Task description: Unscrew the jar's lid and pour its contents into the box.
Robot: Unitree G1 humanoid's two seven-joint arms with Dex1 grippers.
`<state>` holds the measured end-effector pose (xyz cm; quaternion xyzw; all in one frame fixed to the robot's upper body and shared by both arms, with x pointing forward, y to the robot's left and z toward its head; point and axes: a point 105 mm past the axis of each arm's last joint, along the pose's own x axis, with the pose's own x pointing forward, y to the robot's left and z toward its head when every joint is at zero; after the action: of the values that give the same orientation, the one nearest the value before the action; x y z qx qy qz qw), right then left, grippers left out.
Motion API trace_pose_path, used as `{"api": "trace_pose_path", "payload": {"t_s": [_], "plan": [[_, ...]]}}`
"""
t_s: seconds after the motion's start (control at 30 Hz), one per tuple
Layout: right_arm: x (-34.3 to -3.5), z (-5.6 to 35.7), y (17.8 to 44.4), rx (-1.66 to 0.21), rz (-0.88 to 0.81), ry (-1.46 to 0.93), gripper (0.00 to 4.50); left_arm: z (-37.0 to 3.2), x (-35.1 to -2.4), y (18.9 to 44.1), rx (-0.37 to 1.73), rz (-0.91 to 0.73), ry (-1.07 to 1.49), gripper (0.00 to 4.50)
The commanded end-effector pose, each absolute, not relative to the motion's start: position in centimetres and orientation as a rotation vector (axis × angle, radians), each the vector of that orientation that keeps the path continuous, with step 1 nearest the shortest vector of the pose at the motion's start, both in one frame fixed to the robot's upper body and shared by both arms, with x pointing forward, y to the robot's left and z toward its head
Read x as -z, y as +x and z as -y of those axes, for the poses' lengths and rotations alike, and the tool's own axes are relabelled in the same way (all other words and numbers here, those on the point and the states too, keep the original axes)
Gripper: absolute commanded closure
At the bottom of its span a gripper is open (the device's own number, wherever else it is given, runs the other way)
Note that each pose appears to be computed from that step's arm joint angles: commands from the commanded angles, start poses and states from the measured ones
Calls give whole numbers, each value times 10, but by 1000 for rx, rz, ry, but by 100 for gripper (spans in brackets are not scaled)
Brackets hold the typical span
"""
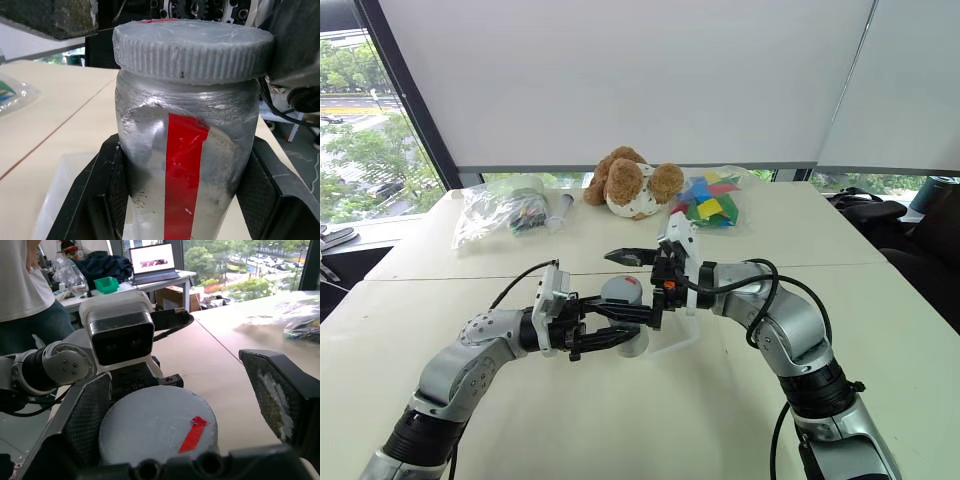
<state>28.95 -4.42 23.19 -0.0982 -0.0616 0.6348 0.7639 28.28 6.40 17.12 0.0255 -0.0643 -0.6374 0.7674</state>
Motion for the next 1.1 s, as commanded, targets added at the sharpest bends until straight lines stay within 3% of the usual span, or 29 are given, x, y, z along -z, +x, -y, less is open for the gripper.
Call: {"api": "trace_pose_path", "payload": {"t_s": [0.03,0.5,0.67,1.1], "plan": [[-238,62,293,-1346,160,-225,4,-65,-177,278,1410,181,93,226],[-236,91,277,-1409,148,-175,4,-69,-174,279,1400,179,108,226],[-243,75,265,-1480,161,-175,4,-70,-173,281,1396,177,112,226],[-232,36,291,-1399,116,-254,4,-65,-173,281,1406,172,111,226]]}}
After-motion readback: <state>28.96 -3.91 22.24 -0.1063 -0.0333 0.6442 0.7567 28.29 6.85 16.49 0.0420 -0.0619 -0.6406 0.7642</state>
